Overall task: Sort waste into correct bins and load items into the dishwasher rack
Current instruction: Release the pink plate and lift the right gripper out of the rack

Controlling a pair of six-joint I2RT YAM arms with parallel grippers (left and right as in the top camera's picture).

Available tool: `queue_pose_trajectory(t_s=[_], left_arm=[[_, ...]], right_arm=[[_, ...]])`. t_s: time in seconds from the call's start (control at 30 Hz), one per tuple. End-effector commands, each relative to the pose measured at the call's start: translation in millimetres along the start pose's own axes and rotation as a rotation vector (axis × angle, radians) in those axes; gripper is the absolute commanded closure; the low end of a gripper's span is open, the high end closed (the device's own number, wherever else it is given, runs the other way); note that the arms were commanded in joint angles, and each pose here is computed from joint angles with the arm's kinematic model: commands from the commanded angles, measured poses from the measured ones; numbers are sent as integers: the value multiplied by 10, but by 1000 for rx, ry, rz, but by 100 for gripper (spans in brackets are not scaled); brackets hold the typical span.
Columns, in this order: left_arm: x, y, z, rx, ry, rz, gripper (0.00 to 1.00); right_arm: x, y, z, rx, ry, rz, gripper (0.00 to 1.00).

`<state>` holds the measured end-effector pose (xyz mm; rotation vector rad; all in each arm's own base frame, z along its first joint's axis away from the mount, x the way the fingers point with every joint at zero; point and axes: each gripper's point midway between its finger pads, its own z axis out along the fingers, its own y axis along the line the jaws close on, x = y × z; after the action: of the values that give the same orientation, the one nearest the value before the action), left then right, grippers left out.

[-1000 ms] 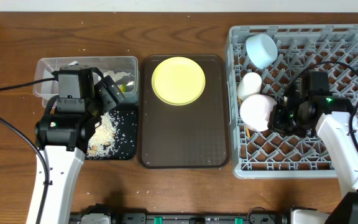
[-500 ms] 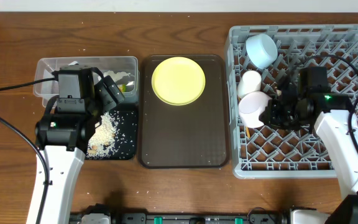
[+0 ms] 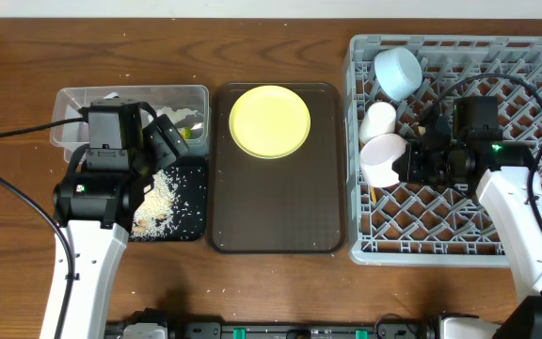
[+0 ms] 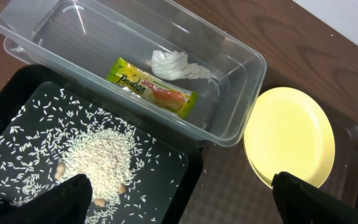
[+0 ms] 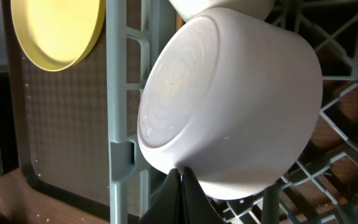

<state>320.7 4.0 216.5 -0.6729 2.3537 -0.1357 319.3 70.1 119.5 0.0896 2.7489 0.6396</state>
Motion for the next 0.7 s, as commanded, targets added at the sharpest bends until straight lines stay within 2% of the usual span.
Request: queue_pose_trajectory(t_s=[0.0,0.33,0.53,0.67], left_arm=[[-58,-5,-40,2,-19,1,5],[-58,-5,-40,3,-19,1,5],[-58,-5,-40,3,-19,1,5],[-58,-5,-40,2,-19,1,5]], right_arm=[[-85,62,-23,-7,-25,-45,99],[-55,284,-38,-136,-14,-120,99],[-126,288,-40,-134,-43,-135,99],[-207,139,-29,-43,-74,-142,99]])
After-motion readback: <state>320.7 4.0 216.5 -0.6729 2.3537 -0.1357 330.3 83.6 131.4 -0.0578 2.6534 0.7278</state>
